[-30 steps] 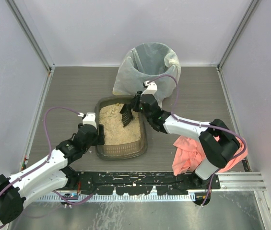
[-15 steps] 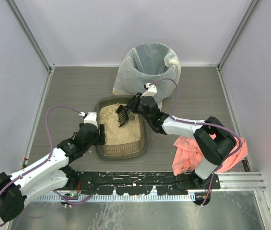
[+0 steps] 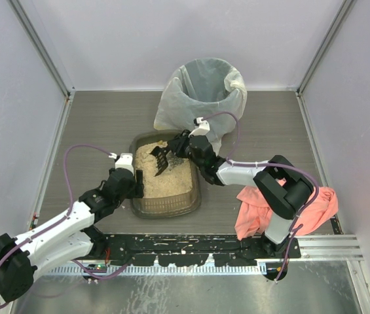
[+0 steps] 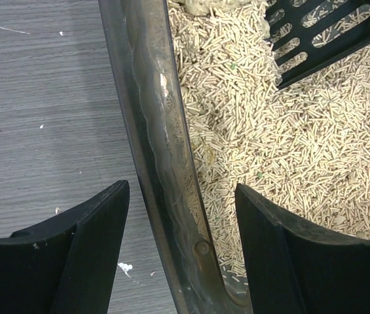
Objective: Clean the litter box
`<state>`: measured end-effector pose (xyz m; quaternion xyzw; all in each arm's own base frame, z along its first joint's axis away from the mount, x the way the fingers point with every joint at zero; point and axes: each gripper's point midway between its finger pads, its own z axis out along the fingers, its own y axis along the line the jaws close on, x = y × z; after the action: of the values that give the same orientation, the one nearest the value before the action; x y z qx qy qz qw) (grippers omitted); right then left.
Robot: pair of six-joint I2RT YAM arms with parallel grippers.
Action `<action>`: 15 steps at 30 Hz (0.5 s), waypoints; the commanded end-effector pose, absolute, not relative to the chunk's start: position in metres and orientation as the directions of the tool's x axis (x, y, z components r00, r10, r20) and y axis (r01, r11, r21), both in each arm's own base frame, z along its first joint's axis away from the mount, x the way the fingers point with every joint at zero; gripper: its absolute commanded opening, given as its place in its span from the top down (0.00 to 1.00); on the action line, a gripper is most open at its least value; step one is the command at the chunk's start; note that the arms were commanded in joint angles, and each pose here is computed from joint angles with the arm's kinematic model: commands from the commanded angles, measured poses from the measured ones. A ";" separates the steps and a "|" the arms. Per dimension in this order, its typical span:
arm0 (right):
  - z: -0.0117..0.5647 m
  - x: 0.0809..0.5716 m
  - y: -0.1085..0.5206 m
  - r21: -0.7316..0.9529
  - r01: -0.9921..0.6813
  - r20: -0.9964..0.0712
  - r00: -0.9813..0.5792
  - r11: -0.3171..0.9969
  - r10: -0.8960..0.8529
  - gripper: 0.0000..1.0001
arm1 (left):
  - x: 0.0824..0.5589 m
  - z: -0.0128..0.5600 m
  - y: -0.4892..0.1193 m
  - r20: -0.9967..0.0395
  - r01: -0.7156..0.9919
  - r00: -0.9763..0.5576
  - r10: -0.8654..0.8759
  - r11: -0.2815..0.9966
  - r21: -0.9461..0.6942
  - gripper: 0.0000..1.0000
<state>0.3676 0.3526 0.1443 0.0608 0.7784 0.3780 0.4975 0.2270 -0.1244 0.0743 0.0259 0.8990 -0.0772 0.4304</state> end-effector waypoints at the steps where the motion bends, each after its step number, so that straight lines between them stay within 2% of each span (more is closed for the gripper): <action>1: 0.152 0.350 0.376 0.707 -0.331 -0.684 -0.543 0.625 0.487 0.99 | 0.243 0.102 -0.137 -0.822 0.133 -0.567 -0.057 0.978 -0.160 0.33; 15: 0.197 0.351 0.342 0.740 -0.316 -0.668 -0.445 0.593 0.596 0.99 | 0.242 0.104 -0.135 -0.828 0.126 -0.557 -0.067 0.978 -0.164 0.28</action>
<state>0.3536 0.3423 0.1459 0.0761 0.7735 0.3878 0.4956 0.2270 -0.1243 0.0733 0.0262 0.8998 -0.0761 0.4287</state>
